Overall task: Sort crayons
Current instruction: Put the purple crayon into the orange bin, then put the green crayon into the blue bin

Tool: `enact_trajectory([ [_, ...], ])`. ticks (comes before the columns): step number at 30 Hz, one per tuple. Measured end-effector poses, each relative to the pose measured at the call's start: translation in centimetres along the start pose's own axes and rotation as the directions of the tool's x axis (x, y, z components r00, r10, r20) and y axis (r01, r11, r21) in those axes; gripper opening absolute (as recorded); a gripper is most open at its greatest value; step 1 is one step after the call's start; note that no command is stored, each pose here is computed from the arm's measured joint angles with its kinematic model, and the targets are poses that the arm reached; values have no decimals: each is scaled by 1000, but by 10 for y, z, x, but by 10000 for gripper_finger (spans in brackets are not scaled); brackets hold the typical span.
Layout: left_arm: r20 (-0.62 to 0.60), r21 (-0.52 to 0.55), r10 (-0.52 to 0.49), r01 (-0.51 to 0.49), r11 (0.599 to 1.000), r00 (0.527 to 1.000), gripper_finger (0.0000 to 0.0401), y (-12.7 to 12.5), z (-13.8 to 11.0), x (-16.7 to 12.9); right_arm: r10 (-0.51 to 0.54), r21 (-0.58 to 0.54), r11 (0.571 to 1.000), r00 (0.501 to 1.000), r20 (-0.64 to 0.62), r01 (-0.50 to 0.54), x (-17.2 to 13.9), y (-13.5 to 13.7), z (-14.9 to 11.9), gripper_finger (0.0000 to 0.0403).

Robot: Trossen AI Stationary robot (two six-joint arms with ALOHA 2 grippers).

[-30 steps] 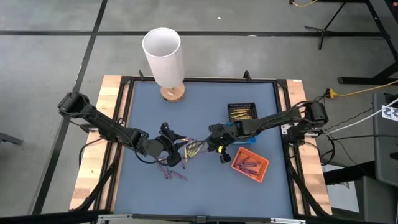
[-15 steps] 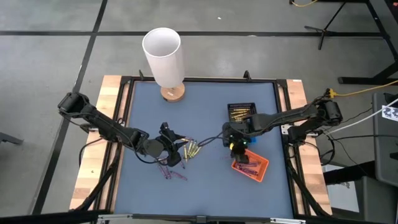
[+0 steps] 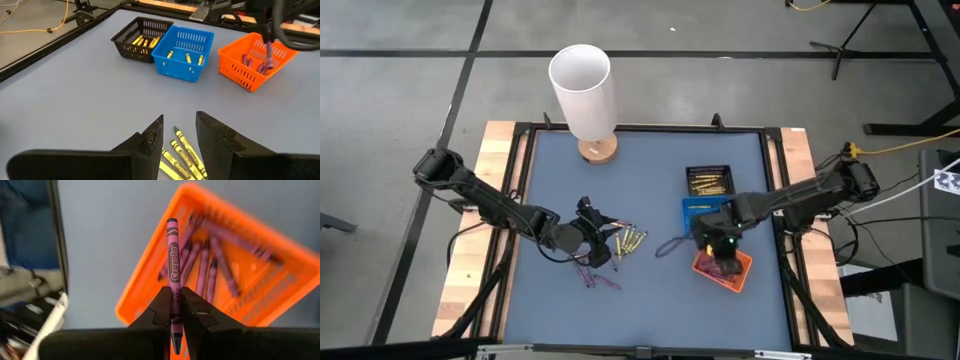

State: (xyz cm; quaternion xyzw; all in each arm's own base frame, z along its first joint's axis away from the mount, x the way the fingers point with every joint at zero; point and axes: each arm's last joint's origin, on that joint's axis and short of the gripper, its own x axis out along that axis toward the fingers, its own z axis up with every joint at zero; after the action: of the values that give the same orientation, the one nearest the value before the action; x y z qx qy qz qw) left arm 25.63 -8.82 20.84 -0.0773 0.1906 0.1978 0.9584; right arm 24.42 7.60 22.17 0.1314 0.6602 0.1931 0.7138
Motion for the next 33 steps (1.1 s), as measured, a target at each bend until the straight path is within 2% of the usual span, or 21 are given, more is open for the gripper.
enact_trajectory([
  [8,-4,4,2,-2,1000,1000,100,0,0,0,-144,-7,990,986,-88,144,12,22,-16,24],
  [14,-4,4,2,-1,1000,1000,100,0,0,0,-309,35,949,948,-78,312,16,27,-22,24],
  [21,-4,3,1,-1,1000,1000,100,0,0,0,-322,30,945,944,-73,324,16,28,-22,33],
  [27,-8,3,-9,9,1000,1000,103,0,-1,0,-321,32,946,944,-70,324,16,28,-22,87],
  [33,-13,-19,-46,46,999,999,123,-3,-2,4,-319,31,946,946,-65,321,16,29,-21,134],
])
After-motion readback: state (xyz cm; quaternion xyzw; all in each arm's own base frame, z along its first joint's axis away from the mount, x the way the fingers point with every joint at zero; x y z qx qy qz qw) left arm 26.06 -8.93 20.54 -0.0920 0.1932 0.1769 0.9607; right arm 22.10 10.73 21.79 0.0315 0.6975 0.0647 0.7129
